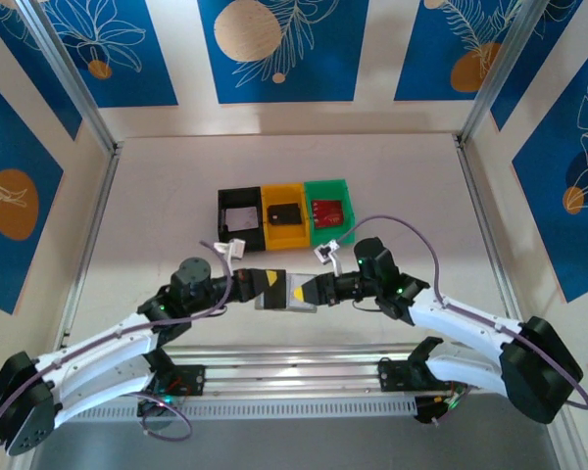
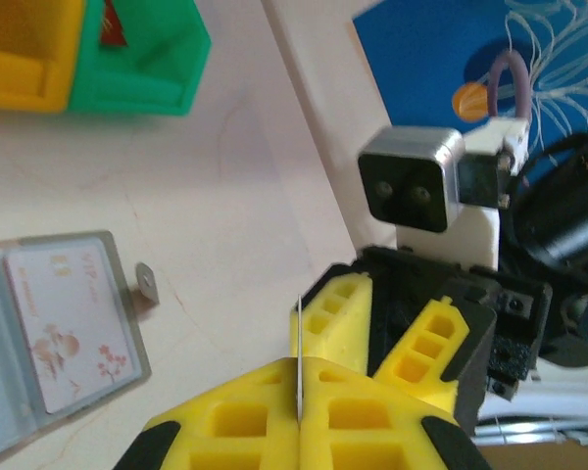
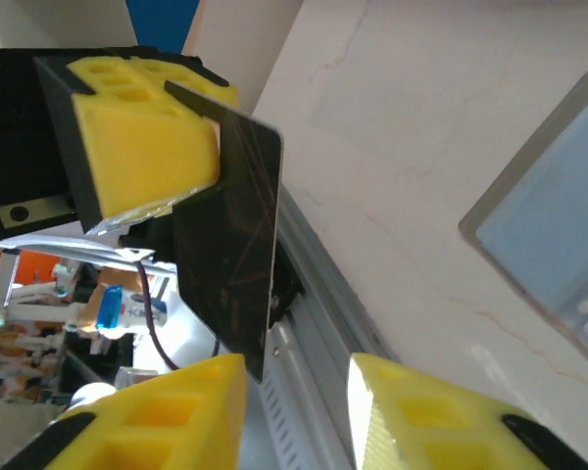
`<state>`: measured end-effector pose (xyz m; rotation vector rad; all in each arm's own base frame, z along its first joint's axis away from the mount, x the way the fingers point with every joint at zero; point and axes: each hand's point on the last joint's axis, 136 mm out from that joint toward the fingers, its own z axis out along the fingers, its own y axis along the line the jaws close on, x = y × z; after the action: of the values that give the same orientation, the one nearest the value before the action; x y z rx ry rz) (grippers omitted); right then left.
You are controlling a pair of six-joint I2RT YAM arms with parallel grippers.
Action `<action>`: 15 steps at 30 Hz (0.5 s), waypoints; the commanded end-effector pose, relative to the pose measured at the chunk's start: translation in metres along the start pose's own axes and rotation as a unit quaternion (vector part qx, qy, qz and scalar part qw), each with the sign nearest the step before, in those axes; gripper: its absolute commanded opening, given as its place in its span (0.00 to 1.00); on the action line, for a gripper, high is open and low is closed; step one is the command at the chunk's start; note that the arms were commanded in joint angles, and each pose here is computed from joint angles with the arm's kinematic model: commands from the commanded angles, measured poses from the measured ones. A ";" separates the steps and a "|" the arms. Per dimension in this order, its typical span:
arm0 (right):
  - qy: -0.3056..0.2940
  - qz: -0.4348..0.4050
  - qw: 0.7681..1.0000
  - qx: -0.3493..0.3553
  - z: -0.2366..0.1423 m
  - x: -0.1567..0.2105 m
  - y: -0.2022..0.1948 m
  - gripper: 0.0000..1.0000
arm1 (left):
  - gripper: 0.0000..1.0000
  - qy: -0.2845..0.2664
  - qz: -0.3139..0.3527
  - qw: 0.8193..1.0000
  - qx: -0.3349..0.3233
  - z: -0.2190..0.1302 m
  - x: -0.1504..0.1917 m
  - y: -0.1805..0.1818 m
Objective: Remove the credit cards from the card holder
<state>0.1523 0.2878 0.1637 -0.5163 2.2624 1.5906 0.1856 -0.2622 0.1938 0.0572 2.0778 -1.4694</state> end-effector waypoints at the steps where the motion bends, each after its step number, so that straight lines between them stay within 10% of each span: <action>1: -0.044 0.008 0.999 0.016 0.002 -0.003 -0.003 0.41 | 0.00 -0.062 -0.031 0.997 -0.039 -0.010 -0.014 0.020; 15: -0.181 0.079 0.980 0.032 0.037 -0.001 0.009 0.56 | 0.00 -0.142 -0.092 0.984 -0.062 -0.023 -0.029 0.042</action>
<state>0.1285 0.3231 0.1414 -0.2339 2.2173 1.5385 0.2106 -0.2230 0.1780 -0.3180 2.0045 -1.3588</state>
